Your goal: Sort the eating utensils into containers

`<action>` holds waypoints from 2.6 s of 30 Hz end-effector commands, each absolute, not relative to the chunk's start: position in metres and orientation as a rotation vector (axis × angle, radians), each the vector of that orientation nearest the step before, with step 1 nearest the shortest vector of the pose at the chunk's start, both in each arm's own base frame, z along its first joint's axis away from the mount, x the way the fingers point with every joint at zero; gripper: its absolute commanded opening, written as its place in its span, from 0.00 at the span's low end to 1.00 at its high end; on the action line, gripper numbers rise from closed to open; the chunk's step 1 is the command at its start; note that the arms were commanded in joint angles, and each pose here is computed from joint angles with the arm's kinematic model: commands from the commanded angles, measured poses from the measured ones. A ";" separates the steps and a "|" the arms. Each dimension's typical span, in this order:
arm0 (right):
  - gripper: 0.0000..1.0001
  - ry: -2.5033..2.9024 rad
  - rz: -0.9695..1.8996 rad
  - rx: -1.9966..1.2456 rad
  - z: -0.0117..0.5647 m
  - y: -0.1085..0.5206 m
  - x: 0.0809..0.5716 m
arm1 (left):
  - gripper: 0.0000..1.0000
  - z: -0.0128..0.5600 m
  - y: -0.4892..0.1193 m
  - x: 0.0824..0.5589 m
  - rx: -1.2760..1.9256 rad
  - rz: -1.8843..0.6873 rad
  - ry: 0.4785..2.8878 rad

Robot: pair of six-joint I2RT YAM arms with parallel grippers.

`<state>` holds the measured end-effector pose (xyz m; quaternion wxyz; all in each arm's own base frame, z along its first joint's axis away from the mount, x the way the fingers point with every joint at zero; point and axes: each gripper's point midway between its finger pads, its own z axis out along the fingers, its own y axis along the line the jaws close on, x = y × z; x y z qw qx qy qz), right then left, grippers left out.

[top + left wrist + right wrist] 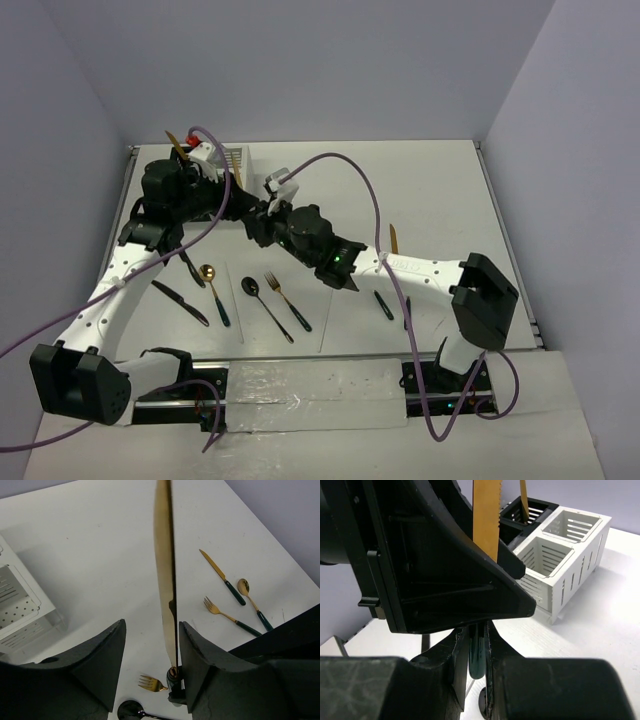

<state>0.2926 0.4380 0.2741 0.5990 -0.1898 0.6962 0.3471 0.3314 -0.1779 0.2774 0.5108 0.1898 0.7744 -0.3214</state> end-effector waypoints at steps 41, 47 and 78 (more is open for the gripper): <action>0.88 1.603 0.697 -0.290 0.269 0.338 0.314 | 0.00 0.365 -0.008 0.531 0.068 -0.119 1.448; 0.88 1.606 0.627 -0.263 0.255 0.307 0.307 | 0.00 0.333 0.004 0.596 0.077 -0.055 1.469; 0.88 2.294 0.097 0.044 0.132 0.111 0.303 | 0.69 0.216 0.036 0.600 -0.026 -0.223 1.707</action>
